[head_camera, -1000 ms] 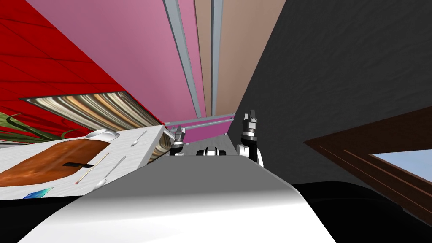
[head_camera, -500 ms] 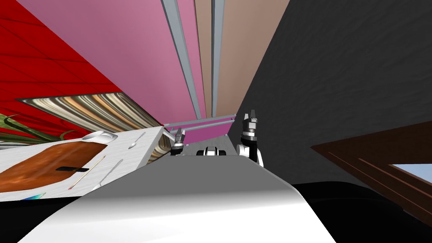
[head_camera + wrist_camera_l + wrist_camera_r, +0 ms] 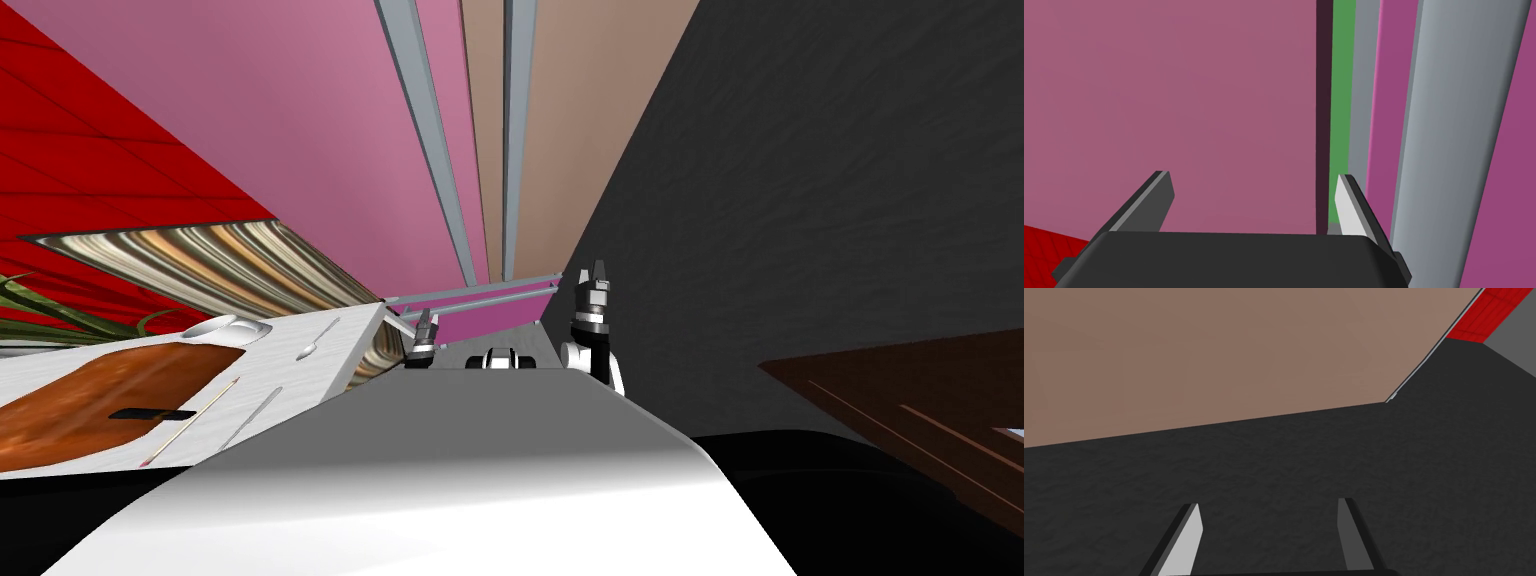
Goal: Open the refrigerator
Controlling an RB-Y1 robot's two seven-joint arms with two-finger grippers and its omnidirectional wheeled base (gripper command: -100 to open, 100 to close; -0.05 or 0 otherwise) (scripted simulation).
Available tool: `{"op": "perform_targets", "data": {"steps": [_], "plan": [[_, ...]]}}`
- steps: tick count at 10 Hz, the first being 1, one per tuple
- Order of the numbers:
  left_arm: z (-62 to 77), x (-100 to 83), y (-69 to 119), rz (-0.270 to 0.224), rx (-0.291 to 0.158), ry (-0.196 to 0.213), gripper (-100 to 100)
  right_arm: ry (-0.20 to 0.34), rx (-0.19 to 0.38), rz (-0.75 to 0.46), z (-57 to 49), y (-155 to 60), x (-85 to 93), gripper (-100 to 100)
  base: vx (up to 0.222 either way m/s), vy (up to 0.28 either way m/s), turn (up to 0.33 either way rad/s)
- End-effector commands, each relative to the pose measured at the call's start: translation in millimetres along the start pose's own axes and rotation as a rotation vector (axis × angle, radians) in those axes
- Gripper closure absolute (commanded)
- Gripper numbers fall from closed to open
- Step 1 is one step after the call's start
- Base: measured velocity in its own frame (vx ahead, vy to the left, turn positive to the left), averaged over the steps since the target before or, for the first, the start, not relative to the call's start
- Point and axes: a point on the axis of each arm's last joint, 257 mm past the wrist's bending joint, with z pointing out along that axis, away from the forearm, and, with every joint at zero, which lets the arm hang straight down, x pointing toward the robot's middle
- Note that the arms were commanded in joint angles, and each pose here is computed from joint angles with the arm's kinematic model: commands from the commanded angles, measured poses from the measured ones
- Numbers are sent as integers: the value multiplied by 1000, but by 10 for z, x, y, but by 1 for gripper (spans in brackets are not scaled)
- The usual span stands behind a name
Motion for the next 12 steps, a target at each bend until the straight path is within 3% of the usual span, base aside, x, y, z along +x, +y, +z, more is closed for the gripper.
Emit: {"op": "perform_targets", "data": {"steps": [1, 2, 3, 7, 8, 12], "plan": [[-81, -13, 145, -3, -21, -10, -100, 0, 0, 0, 0, 0, 0, 0, 56, 4, 12], [-91, -27, 148, -8, -11, -19, -100, 0, 0, 0, 0, 0, 0, 0, 67, 3, 21], [-161, -32, 250, -7, -39, -21, -100, 0, 0, 0, 0, 0, 0, 0, 60, 5, 9], [-275, -54, 377, -16, -55, -41, -100, 0, 0, 0, 0, 0, 0, 0, 46, 3, 12], [-352, -58, 475, -15, -85, -42, -100, 0, 0, 0, 0, 0, 0, 0, 67, 2, 9], [-530, -61, 652, -26, -124, -63, -100, 0, 0, 0, 0, 0, 0, 0, 59, 0, 13]]}}
